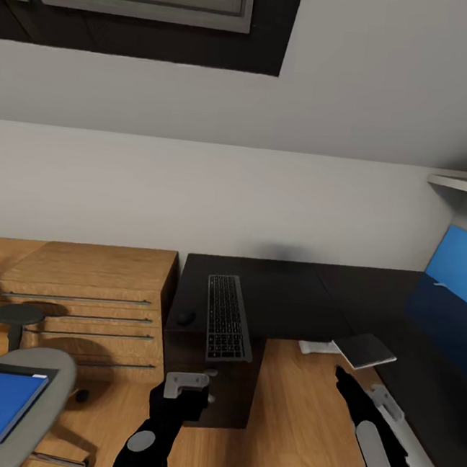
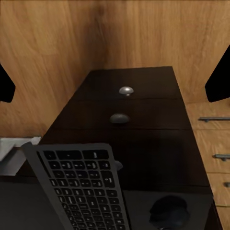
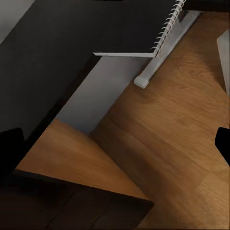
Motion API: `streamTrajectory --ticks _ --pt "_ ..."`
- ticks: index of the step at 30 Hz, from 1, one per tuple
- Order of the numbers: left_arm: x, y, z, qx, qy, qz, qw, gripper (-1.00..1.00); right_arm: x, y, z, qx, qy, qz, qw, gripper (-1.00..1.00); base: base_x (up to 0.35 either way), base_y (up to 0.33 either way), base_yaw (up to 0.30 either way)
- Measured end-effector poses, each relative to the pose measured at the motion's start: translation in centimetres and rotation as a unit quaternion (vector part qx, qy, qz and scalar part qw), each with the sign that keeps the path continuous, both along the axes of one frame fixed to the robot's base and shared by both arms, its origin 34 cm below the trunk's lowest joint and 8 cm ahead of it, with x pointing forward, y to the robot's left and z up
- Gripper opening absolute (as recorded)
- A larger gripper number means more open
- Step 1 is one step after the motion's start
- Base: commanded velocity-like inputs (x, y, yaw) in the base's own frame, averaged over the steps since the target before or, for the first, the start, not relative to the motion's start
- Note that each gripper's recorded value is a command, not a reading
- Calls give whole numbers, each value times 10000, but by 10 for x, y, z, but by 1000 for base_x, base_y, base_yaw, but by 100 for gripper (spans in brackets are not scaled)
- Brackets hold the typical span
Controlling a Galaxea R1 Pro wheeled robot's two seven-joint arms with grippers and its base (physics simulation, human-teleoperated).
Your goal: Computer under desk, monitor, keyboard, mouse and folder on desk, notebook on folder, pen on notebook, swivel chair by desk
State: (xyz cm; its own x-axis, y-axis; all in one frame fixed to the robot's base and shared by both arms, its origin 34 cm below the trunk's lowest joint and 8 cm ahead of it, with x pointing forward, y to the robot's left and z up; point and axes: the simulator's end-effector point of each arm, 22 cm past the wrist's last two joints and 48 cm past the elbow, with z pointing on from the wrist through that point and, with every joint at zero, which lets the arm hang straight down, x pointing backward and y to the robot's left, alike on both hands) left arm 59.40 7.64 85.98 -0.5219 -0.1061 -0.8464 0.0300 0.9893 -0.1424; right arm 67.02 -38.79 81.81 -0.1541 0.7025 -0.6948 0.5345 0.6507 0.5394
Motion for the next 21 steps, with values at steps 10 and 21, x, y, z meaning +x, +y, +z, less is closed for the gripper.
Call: streamTrajectory --ticks 10,21 --pt "13 46 -29 -415 323 684 9963 100 -6 -23 -17 635 -192 -493 9966 100 0 0 0" --pt "15 61 -52 -444 401 879 9943 100 -12 -48 -31 686 -272 -755 9944 100 0 0 0"
